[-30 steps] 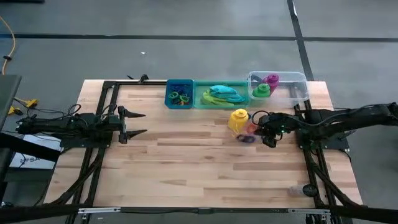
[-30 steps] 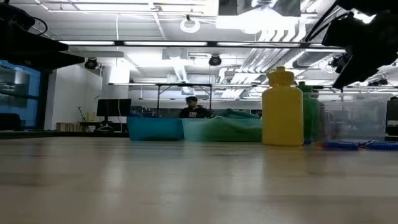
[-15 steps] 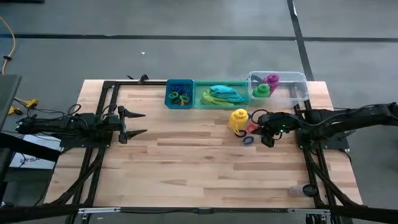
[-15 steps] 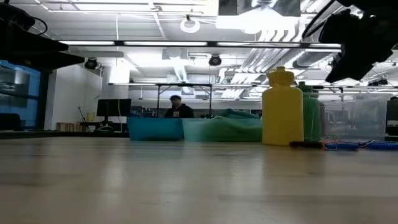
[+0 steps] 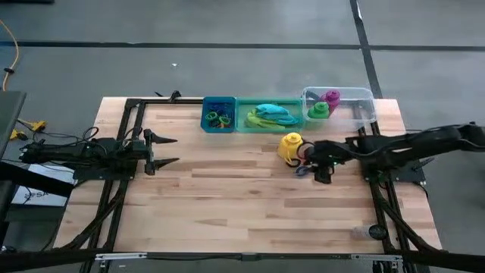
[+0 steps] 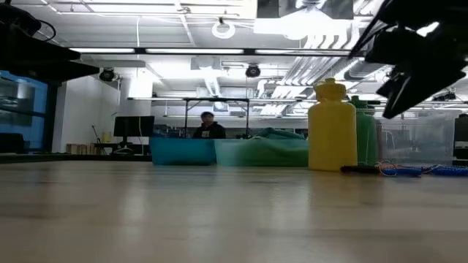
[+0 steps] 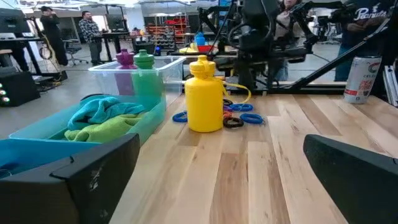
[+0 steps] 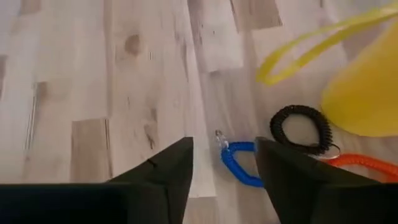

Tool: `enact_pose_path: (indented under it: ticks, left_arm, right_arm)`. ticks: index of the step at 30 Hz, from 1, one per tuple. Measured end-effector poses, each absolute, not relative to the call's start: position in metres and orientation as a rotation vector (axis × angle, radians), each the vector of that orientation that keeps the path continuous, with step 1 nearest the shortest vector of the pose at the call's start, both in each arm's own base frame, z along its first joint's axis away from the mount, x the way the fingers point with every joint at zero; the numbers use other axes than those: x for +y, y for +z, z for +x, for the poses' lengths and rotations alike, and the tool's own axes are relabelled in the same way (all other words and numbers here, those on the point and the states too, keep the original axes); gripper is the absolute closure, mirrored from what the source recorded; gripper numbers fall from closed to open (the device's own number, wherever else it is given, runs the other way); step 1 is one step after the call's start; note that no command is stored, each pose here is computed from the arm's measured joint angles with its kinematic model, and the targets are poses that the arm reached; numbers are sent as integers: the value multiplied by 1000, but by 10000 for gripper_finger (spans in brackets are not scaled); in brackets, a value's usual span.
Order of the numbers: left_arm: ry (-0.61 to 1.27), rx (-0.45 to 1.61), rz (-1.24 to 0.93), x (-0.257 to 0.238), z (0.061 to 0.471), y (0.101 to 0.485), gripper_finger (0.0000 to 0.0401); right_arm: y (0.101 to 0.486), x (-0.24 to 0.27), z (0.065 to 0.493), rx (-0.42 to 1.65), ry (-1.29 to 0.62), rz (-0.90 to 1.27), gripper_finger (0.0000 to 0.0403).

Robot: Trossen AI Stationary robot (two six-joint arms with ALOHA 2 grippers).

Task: Pick & Place Sports Items
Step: Put the bottom blue spring keychain into the blue bin

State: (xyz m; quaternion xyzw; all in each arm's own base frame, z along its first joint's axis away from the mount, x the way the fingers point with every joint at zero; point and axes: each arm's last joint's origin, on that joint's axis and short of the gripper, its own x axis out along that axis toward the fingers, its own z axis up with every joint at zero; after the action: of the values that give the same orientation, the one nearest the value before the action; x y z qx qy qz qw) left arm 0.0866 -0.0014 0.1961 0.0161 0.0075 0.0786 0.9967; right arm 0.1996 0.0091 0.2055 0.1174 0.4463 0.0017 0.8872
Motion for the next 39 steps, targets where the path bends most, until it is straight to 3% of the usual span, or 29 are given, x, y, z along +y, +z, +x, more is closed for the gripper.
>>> enact_pose_path:
  ticks: [29,33,39]
  left_arm:
    - [157,15,32,-1,87,196,33]
    - [157,15,32,-1,87,196,33]
    - [157,15,32,-1,87,196,33]
  right_arm:
    - [132,8,230,1252,87,81,265]
    - [125,7,232,1278,103,57,294]
    - [122,11,232,1296,105,33,391]
